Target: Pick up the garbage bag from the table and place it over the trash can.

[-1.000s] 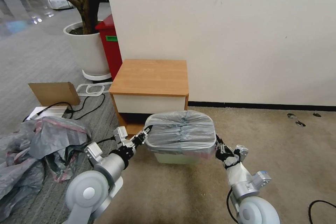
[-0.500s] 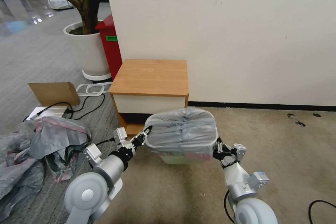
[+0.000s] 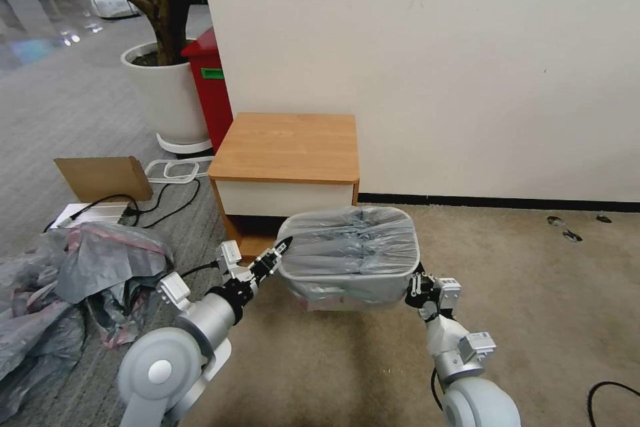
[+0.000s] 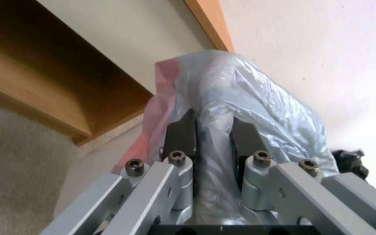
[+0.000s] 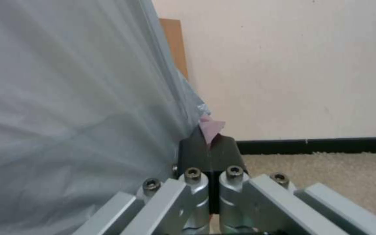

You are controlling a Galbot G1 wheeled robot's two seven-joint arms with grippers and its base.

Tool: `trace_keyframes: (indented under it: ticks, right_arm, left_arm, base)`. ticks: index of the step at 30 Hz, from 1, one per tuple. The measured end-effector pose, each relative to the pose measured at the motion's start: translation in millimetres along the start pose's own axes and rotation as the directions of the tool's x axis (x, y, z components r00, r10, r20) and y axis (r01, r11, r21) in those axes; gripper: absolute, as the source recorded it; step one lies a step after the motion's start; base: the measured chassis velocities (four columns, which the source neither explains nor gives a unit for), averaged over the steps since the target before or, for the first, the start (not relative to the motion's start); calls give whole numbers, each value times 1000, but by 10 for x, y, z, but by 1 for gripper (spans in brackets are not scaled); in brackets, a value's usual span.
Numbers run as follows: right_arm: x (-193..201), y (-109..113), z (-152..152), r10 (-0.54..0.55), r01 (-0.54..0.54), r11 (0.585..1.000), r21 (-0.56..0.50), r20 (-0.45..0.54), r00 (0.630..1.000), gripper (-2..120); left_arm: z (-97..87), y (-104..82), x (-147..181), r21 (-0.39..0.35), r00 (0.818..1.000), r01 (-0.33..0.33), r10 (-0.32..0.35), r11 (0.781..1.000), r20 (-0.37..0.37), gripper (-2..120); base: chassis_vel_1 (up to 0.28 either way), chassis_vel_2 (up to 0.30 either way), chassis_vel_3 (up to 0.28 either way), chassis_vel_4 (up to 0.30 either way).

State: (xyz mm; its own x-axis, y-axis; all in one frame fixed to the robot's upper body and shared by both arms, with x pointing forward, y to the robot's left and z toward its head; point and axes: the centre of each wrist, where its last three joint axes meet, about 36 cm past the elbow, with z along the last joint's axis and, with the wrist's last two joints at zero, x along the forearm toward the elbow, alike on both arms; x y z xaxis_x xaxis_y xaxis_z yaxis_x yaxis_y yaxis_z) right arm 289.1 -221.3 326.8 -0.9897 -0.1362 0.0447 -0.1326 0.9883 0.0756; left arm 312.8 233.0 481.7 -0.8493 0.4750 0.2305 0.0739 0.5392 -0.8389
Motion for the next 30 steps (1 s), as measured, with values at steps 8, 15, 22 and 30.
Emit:
trace_keyframes:
  ticks: [8,15,22,30]
  right_arm:
    - [-8,-46,60,21,-21,1000,6,-19,1000,0]
    - [50,-44,31,31,-34,997,-73,-38,999,8]
    - [227,-132,-175,-19,18,973,-228,-1,1000,35]
    - [372,-203,-594,-56,80,932,-353,77,995,60]
  left_arm:
    - [-22,31,34,12,1000,1,-1,1000,1,11]
    - [-37,95,41,-22,1000,23,-23,999,7,11]
    - [-49,169,-13,-111,996,83,-80,990,27,10]
    - [-52,219,-47,-172,991,132,-127,976,43,10]
  base:
    - [0,0,0,0]
    - [0,0,0,0]
    - [0,0,0,0]
    - [0,0,0,0]
